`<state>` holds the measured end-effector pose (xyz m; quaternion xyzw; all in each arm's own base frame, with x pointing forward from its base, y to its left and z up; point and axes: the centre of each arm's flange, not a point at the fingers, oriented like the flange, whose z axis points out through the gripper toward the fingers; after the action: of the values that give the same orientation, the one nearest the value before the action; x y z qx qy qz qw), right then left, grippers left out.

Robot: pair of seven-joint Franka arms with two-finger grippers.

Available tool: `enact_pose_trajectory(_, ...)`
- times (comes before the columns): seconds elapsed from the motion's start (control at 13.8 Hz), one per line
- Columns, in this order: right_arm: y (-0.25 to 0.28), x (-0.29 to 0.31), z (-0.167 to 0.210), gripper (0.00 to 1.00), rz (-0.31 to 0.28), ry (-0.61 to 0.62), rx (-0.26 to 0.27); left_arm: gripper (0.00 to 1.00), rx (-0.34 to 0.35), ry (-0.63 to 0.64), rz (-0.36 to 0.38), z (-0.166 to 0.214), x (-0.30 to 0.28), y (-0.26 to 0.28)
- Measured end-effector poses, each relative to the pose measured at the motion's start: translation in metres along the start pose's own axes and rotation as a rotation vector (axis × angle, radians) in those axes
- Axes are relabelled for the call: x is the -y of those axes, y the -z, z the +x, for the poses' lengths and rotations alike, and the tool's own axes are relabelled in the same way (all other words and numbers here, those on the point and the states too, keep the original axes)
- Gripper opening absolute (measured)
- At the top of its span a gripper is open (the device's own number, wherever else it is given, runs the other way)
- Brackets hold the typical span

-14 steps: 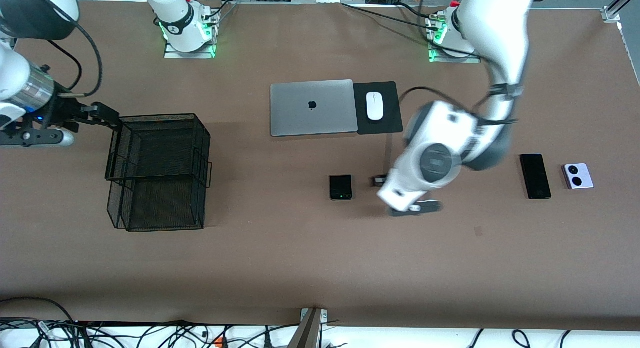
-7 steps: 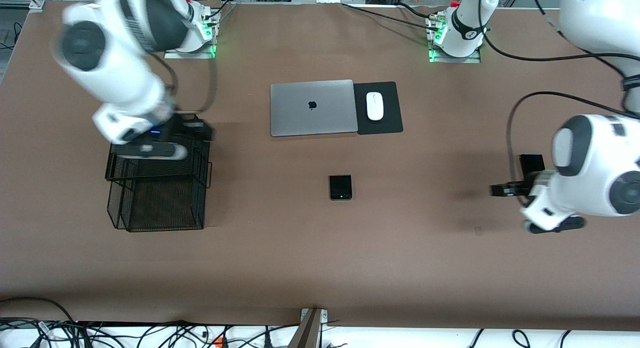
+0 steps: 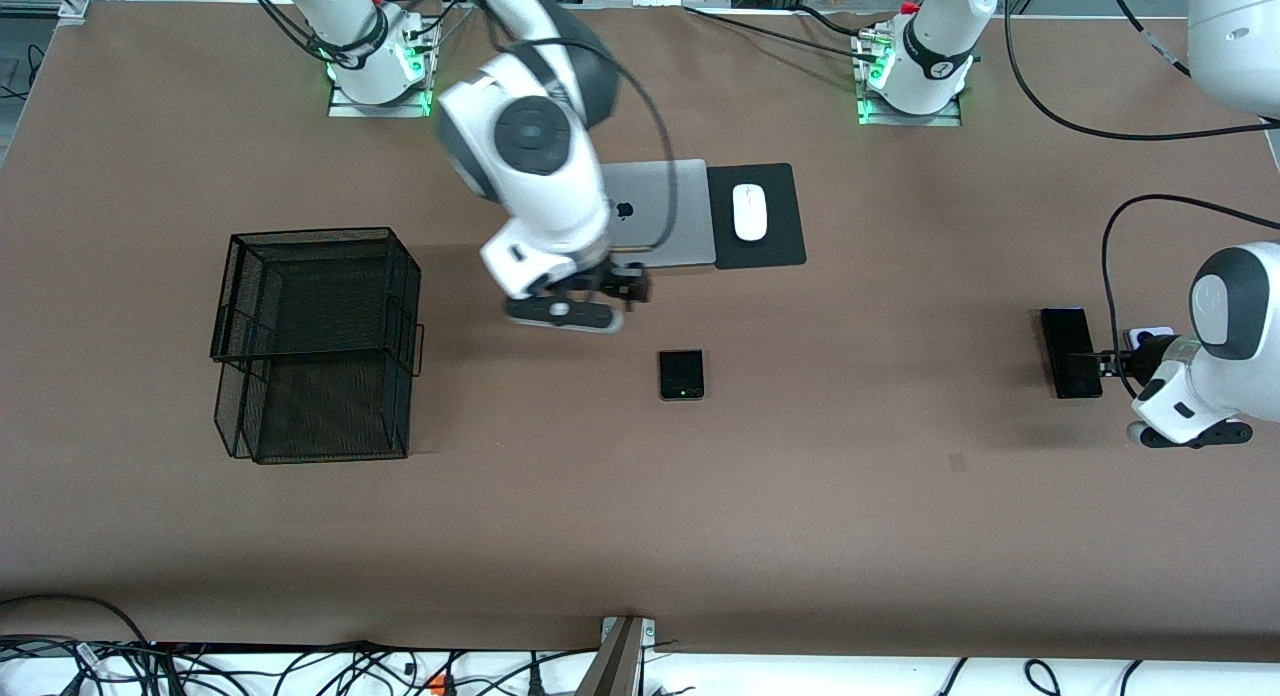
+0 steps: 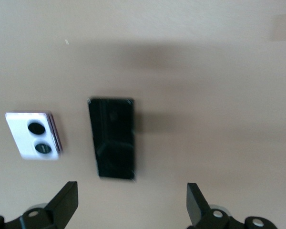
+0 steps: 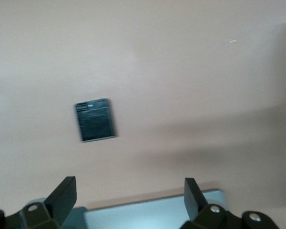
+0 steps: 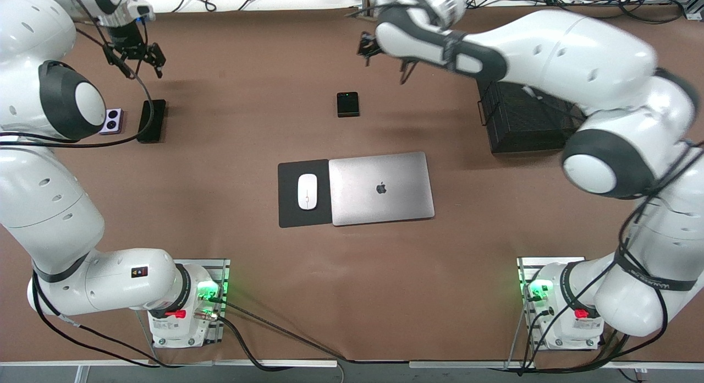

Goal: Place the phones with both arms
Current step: 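Move the right gripper to the flip phone while the left gripper reaches the tall phone, then grasp the flip phone with the right gripper while the left gripper grasps the tall phone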

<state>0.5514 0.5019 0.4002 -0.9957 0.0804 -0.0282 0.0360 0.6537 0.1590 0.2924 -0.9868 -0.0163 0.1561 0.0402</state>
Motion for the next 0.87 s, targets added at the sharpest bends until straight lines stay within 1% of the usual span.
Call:
enact_pose_trajectory(0.14, -0.028, 0.036, -0.022, 1.0, -0.009, 0.027, -0.044, 1.0, -0.051, -0.041, -0.008, -0.003, 0.028, -0.042)
enact_pose_trajectory(0.29, -0.061, 0.059, -0.04, 1.0, -0.017, 0.062, -0.083, 1.0, -0.082, -0.058, -0.017, -0.012, 0.044, -0.085)
enact_pose_trajectory(0.43, -0.096, 0.064, -0.039, 1.0, -0.007, 0.072, -0.111, 1.0, -0.098, -0.066, -0.024, -0.021, 0.044, -0.118)
enact_pose_trajectory(0.58, -0.133, 0.061, -0.031, 1.0, 0.0, 0.075, -0.148, 1.0, -0.099, -0.08, -0.035, -0.023, 0.032, -0.13)
enact_pose_trajectory(0.72, -0.167, 0.058, -0.028, 1.0, -0.021, 0.09, -0.196, 1.0, -0.1, -0.092, -0.043, -0.022, 0.023, -0.13)
enact_pose_trajectory(0.87, -0.189, 0.06, -0.031, 1.0, -0.02, 0.109, -0.227, 1.0, -0.095, -0.093, -0.046, -0.023, 0.022, -0.133)
